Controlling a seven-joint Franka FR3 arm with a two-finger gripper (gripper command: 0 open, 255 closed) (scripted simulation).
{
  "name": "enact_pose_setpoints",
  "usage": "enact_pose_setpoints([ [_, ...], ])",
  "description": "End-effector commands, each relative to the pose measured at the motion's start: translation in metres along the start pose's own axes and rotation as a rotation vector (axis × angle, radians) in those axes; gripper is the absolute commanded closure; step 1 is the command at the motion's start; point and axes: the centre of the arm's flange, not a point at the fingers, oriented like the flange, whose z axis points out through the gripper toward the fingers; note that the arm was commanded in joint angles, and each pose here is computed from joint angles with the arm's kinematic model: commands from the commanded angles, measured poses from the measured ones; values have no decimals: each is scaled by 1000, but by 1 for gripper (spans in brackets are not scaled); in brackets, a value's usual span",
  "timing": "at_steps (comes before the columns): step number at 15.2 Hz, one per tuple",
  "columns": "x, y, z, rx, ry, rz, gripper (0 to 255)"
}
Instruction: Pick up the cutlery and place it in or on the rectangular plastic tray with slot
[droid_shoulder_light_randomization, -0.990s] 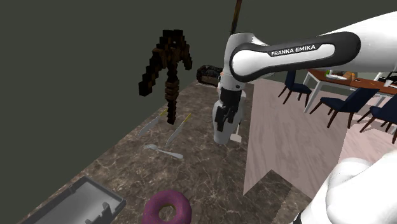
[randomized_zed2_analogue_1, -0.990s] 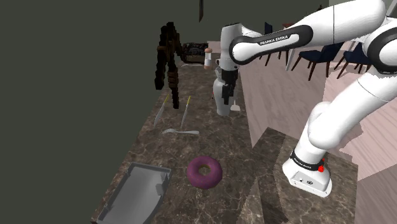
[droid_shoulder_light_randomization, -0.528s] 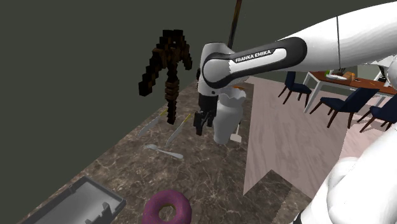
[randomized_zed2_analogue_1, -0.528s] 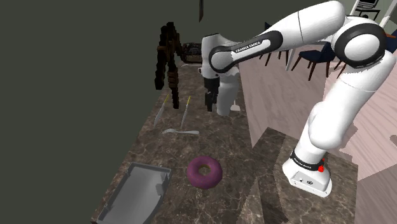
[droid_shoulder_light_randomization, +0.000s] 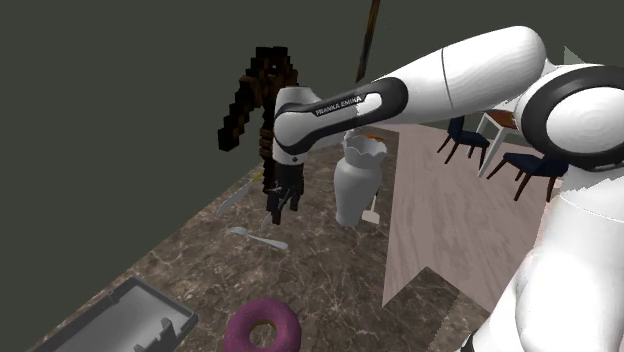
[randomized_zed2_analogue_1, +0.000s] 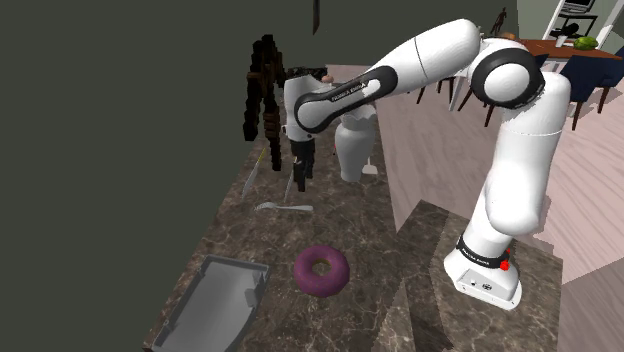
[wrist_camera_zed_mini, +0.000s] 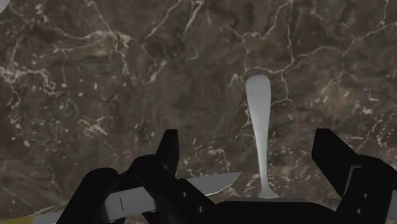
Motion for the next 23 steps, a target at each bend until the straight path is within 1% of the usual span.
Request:
enact_pose_setpoints([
  [1, 24, -8, 10, 11, -4, -23, 0],
  [5, 68, -25, 32, 32, -11, -67, 0],
  [13, 68, -27, 72, 32, -11, -67, 0],
  [21, 68, -27, 72, 32, -11, -67, 0],
  [22, 68, -26, 73, 32, -11, -67, 255],
  [23, 68, -26, 73, 32, -11, -67, 255],
])
